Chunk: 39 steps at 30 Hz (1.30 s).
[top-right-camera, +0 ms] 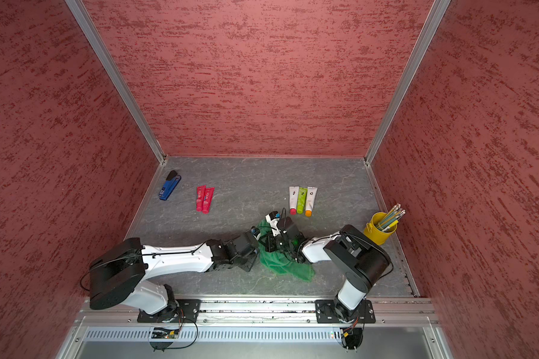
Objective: Wipe the surface of the toothpaste tube
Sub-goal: Wipe the dirt from the toothpaste tube.
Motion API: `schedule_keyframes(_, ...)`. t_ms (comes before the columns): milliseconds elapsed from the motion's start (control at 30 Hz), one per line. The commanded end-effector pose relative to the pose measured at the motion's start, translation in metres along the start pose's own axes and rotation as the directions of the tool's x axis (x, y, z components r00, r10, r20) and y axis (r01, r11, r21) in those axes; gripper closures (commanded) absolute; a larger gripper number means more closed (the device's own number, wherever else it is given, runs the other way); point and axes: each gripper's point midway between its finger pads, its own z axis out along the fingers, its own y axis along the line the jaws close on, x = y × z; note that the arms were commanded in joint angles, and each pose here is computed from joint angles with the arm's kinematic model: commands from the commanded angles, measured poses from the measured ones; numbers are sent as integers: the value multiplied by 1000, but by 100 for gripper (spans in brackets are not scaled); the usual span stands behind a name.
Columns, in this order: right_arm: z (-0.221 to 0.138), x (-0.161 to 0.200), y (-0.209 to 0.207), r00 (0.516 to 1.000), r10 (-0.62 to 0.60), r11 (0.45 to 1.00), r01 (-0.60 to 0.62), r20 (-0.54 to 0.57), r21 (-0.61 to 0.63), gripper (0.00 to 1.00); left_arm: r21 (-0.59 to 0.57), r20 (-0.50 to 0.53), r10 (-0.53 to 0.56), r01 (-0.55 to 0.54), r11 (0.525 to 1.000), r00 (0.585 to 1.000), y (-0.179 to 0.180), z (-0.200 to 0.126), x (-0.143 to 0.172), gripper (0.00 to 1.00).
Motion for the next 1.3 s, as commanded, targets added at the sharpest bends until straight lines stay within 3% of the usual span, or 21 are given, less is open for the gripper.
schedule_keyframes(0,-1,28,-26,991,74,996,-68,-109,64,100,51,-86,55,-51,997,995,-11,8,22,86)
schedule_keyframes(133,-6,-11,-76,993,120,969,-117,3,217,100,54,-81,48,-44,998,996,-10,7,23,86)
schedule_keyframes(267,-6,-39,-94,990,125,954,-138,65,266,100,50,-85,42,-38,998,996,-8,6,25,86)
schedule_keyframes(367,0,-43,-89,992,118,962,-127,51,242,100,48,-84,37,-33,998,996,-6,6,27,86)
schedule_keyframes(800,-6,54,8,982,67,996,-77,-179,-49,100,15,-83,5,-4,1000,997,4,10,20,86)
schedule_keyframes(933,-12,59,3,983,77,996,-83,-168,-24,100,4,-73,-16,16,1000,997,10,9,13,87)
schedule_keyframes(1000,-15,51,-11,986,99,995,-97,-133,20,100,-8,-71,-26,26,1000,997,13,8,10,87)
schedule_keyframes(1133,-47,15,-30,980,195,981,-195,37,-15,100,-45,-58,-91,88,995,994,31,6,0,87)
schedule_keyframes(1267,-78,-9,-41,977,150,980,-166,150,106,100,-81,-30,-220,217,973,975,66,4,-14,87)
